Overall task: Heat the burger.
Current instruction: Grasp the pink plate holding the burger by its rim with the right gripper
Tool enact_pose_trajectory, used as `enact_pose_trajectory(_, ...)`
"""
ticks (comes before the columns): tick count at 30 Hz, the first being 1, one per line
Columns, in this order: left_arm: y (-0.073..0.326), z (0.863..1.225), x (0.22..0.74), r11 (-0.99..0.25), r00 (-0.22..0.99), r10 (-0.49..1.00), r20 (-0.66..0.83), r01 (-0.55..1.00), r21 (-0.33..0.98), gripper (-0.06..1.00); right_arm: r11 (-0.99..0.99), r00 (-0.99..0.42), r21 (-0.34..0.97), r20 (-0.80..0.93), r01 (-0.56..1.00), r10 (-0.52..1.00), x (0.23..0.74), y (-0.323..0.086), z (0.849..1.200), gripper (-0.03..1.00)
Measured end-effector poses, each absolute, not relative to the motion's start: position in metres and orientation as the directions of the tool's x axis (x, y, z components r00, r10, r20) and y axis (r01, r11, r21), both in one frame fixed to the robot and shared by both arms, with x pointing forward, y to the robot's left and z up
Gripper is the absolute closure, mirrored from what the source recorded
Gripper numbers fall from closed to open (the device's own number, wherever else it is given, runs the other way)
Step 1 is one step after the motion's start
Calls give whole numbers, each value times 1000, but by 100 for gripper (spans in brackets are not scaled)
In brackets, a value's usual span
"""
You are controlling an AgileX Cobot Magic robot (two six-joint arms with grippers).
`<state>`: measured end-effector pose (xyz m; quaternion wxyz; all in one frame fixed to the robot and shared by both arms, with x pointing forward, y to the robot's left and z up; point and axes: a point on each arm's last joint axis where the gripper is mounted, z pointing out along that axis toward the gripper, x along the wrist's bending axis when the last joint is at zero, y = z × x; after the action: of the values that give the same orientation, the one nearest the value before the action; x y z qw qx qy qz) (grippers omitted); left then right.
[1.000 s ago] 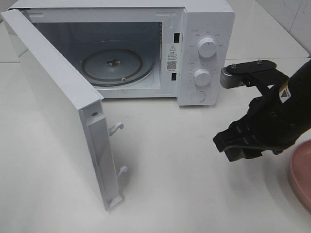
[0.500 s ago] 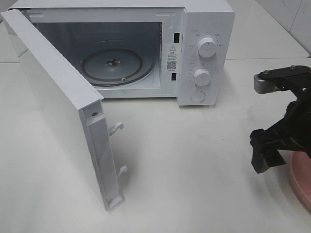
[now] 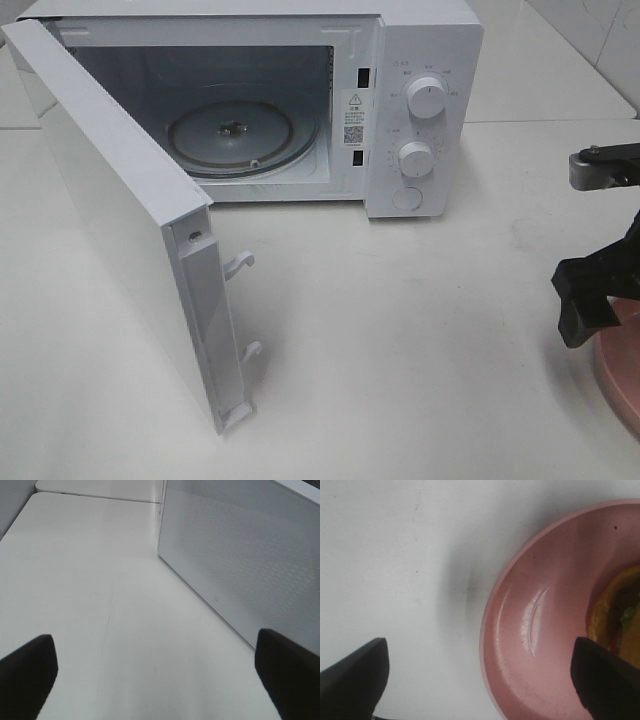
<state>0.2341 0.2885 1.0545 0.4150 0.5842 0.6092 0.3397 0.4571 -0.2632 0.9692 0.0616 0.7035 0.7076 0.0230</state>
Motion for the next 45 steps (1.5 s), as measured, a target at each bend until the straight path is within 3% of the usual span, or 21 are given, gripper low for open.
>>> enact_pose_trajectory(23, 289, 1054, 234, 87, 27, 994, -109, 430, 899, -5, -46, 46, 3, -95, 999, 994, 485, -267, 900, 9)
enact_pose_trajectory(34, 289, 1054, 234, 87, 27, 994, -109, 430, 899, -5, -39, 38, -13, -96, 999, 995, 488, -266, 885, 12)
enact_pose_trajectory(40, 289, 1054, 234, 87, 27, 994, -109, 430, 899, -5, -39, 38, -15, -97, 999, 995, 489, -266, 884, 19)
enact_pose_trajectory(45, 289, 1054, 234, 87, 27, 994, -109, 430, 899, -5, -40, 38, -16, -104, 999, 994, 490, -267, 885, 31)
